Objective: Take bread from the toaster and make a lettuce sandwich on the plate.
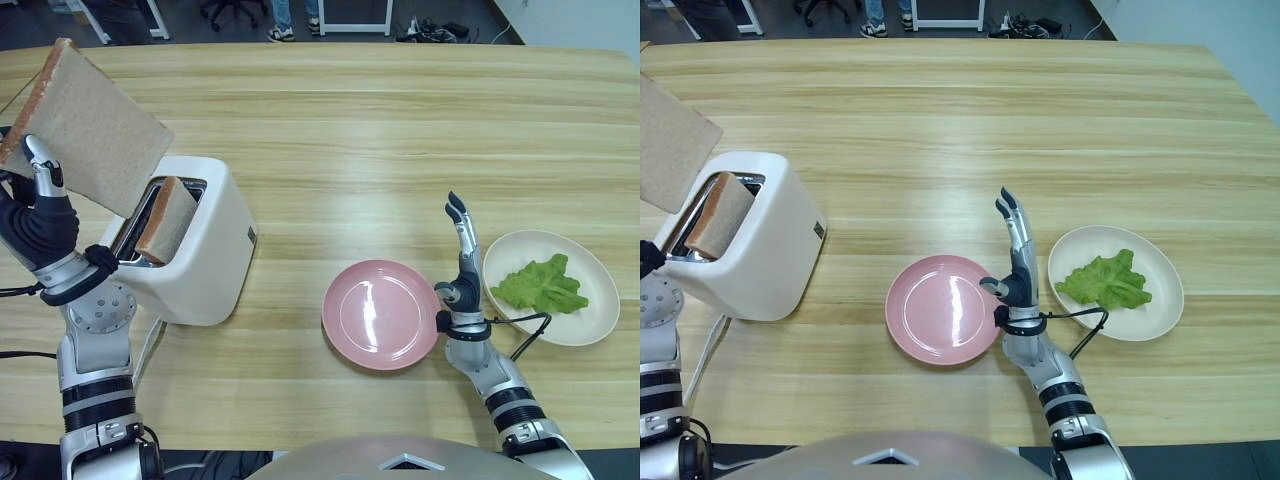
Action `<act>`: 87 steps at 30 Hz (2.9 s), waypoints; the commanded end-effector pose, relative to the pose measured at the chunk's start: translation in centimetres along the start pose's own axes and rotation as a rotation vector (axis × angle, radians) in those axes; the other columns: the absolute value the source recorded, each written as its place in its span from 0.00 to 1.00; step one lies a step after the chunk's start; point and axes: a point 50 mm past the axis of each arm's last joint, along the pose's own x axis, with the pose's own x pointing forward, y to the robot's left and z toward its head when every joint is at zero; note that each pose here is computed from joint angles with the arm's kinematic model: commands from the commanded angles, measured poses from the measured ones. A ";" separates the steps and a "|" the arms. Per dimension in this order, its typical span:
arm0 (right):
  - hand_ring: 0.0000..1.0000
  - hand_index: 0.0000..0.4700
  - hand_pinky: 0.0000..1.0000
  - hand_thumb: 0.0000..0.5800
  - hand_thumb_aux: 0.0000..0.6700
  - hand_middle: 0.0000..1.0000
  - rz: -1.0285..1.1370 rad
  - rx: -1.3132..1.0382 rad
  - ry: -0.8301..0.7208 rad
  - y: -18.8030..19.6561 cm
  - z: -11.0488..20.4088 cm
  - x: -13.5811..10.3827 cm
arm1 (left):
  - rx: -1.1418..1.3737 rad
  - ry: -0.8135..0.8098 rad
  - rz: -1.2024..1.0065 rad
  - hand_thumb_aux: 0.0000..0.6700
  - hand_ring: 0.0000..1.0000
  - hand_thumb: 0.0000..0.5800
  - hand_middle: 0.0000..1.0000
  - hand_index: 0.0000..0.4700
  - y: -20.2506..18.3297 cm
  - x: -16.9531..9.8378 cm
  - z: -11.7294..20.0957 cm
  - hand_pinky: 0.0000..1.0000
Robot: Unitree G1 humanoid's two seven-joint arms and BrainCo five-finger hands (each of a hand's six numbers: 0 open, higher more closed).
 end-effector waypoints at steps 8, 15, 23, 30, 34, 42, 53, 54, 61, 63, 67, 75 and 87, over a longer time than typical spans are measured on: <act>0.00 0.00 0.00 0.00 0.00 0.00 -0.140 -0.128 0.022 -5.8 -0.1 0.0 | -0.682 0.058 -0.734 1.00 1.00 1.00 1.00 1.00 -6.8 -9.0 8.1 1.00; 0.00 0.00 0.00 0.00 0.00 0.00 -0.178 -0.400 0.088 -11.3 -1.1 -1.0 | -0.661 0.170 -1.077 1.00 1.00 1.00 1.00 1.00 -12.8 -15.7 7.3 1.00; 0.00 0.00 0.00 0.00 0.00 0.00 -0.073 -0.801 0.261 -16.2 -3.5 -3.7 | -0.510 0.178 -1.278 1.00 1.00 1.00 1.00 1.00 -14.4 -20.5 6.0 1.00; 0.00 0.00 0.00 0.00 0.00 0.00 0.133 -1.138 0.393 -19.1 -5.6 -5.6 | -0.299 0.051 -1.240 0.96 0.67 1.00 0.67 0.96 -13.6 -20.2 5.0 0.67; 0.00 0.00 0.00 0.00 0.00 0.00 0.230 -1.180 0.419 -19.0 -6.1 -5.5 | -0.213 -0.013 -1.153 0.01 0.00 0.02 0.00 0.01 -13.2 -19.3 5.0 0.00; 0.00 0.00 0.00 0.00 0.00 0.00 0.416 -1.154 0.463 -18.4 -6.5 -5.6 | -0.130 -0.106 -1.103 0.00 0.00 0.00 0.00 0.00 -12.5 -18.5 5.5 0.00; 0.00 0.13 0.00 0.24 0.13 0.00 0.590 -1.116 0.540 -18.0 -6.7 -5.9 | -0.083 -0.154 -0.993 0.00 0.00 0.00 0.00 0.00 -10.8 -16.5 6.4 0.00; 0.00 0.27 0.00 0.46 0.27 0.00 0.602 -1.113 0.551 -18.1 -6.7 -6.0 | -0.078 -0.152 -0.994 0.00 0.00 0.00 0.00 0.00 -10.7 -16.4 6.3 0.00; 0.00 0.80 0.00 0.96 0.80 0.00 0.636 -1.118 0.593 -18.4 -6.6 -6.0 | -0.056 -0.131 -0.991 0.00 0.00 0.00 0.00 0.00 -9.8 -16.4 5.9 0.00; 0.00 0.88 0.00 0.99 0.88 0.00 0.637 -1.120 0.591 -18.4 -6.6 -5.9 | -0.050 -0.122 -0.988 0.00 0.00 0.00 0.00 0.00 -9.6 -16.4 5.7 0.00; 0.00 0.99 0.00 1.00 0.99 0.00 0.636 -1.119 0.577 -18.3 -6.6 -5.6 | -0.038 -0.107 -0.983 0.00 0.00 0.00 0.00 0.00 -9.2 -16.4 5.5 0.00; 0.00 1.00 0.00 1.00 1.00 0.00 0.512 -1.124 0.441 -18.1 -5.4 -4.0 | -0.012 -0.071 -0.949 0.00 0.00 0.00 0.00 0.00 -8.7 -16.1 4.9 0.00; 0.00 1.00 0.00 1.00 1.00 0.00 0.494 -0.699 -0.118 -8.0 1.1 -0.3 | 0.038 -0.062 -0.757 0.00 0.00 0.00 0.00 0.00 -7.5 -14.0 4.2 0.00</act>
